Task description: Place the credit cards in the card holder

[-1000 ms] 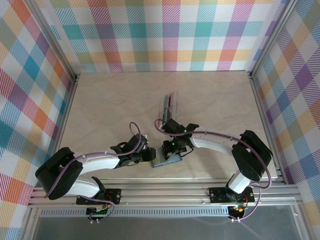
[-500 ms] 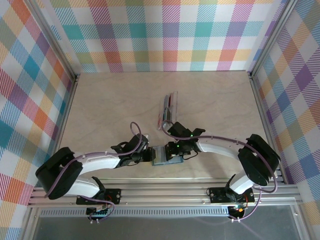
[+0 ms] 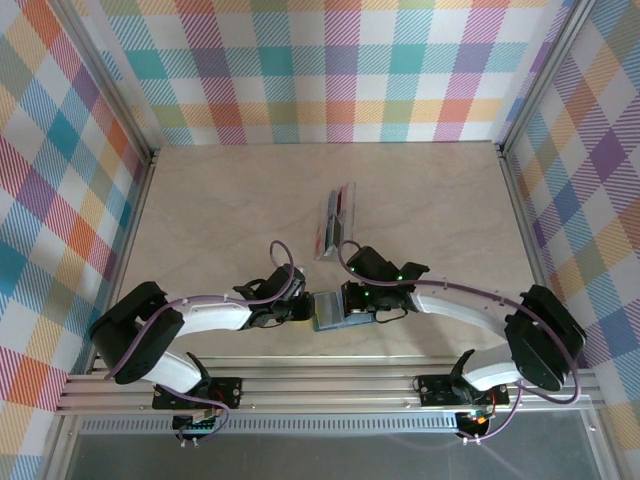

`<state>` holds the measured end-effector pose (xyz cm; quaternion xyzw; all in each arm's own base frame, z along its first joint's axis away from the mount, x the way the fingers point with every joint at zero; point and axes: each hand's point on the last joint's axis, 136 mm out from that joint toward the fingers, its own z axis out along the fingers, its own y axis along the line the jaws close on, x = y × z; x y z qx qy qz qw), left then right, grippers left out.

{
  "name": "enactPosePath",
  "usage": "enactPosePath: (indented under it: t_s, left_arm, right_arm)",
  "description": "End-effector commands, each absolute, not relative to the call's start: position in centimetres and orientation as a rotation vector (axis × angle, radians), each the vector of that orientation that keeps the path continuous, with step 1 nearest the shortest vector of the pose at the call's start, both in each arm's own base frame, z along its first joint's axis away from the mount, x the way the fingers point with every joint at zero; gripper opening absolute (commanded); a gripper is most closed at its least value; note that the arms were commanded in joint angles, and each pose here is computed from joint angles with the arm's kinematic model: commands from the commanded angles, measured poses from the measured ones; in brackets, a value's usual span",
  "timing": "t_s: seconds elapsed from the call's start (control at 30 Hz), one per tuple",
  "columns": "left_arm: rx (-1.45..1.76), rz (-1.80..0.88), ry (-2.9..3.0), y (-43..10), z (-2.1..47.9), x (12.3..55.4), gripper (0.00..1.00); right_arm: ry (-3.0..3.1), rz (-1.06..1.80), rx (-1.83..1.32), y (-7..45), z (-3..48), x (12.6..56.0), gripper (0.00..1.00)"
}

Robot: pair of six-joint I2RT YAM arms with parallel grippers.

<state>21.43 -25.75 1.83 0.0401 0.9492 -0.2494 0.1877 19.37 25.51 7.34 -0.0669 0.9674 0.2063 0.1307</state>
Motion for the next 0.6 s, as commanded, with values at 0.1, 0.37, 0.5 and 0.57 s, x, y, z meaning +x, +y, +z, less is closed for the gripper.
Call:
enactPosePath:
  t_s: [0.1,0.37,0.5,0.57]
  left_arm:
    - [0.148,-0.680,2.692,-26.0,0.6,21.2,0.18]
    - [0.148,-0.675,2.692,-25.9,0.6,21.2,0.18]
    - [0.146,-0.673,2.691,-25.8,0.7,21.1,0.18]
    - [0.143,-0.670,2.688,-25.8,0.7,21.2,0.18]
  right_arm:
    - [2.799,0.727,-0.324,26.8,8.5,18.4,0.00]
    - [2.861,0.919,-0.328,27.5,8.0,18.0,0.00]
    - [2.895,0.966,-0.314,27.6,7.2,18.0,0.00]
    - [2.903,0.968,-0.305,27.4,6.7,18.1,0.00]
